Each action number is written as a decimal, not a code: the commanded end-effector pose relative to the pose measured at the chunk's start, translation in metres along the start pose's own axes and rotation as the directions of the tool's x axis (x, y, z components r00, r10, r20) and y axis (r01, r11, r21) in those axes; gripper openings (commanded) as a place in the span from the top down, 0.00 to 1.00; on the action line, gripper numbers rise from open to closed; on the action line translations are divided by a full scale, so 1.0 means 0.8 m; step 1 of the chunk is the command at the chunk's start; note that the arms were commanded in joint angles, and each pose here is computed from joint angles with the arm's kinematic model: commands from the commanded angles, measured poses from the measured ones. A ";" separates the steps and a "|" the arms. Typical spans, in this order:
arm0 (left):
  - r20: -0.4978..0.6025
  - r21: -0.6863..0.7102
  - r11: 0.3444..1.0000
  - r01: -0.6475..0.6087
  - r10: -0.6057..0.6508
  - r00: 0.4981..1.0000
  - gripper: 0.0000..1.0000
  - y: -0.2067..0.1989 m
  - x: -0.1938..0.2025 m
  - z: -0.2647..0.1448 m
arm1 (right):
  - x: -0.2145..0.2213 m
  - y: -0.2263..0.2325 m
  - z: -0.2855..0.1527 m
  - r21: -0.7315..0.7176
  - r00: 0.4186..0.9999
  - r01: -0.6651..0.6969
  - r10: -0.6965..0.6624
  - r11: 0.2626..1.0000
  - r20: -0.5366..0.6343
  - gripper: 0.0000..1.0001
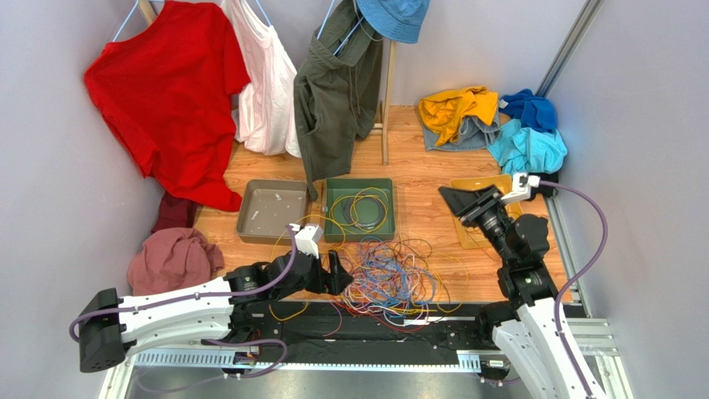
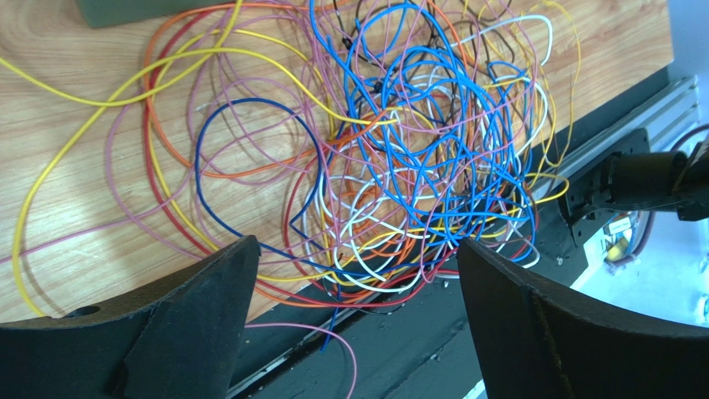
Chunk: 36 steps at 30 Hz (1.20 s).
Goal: Untangle the cables
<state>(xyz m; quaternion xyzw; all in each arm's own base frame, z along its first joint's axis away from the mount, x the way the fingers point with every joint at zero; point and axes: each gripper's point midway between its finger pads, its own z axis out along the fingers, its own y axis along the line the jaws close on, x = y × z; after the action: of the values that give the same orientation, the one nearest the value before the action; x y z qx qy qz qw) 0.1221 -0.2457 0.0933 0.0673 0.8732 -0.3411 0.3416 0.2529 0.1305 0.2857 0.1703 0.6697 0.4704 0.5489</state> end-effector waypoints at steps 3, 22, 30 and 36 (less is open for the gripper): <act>-0.036 0.081 0.996 -0.038 0.041 0.999 0.01 -0.036 -0.002 0.016 | 0.096 0.029 -0.048 -0.122 0.970 0.059 -0.086 0.991 -0.226 0.63; -0.046 -0.075 0.991 -0.108 0.105 0.993 1.00 -0.018 -0.008 0.049 | 0.171 -0.021 -0.092 -0.072 0.914 0.173 -0.187 0.982 -0.359 0.70; 0.233 0.030 0.981 -0.191 0.179 0.956 1.00 -0.081 -0.142 -0.081 | 0.168 -0.018 -0.102 -0.100 0.919 0.159 -0.184 0.982 -0.347 0.71; 0.401 0.057 0.959 -0.278 0.233 0.886 1.00 -0.127 -0.237 -0.186 | 0.172 0.014 -0.102 -0.193 0.900 0.162 -0.225 0.968 -0.373 0.71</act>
<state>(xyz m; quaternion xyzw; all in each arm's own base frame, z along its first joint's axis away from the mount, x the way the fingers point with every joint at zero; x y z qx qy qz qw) 0.1451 -0.2299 0.3147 0.0959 0.7606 -0.3957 0.5057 0.1377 0.1908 0.1793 0.0004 0.7666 0.4603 0.4476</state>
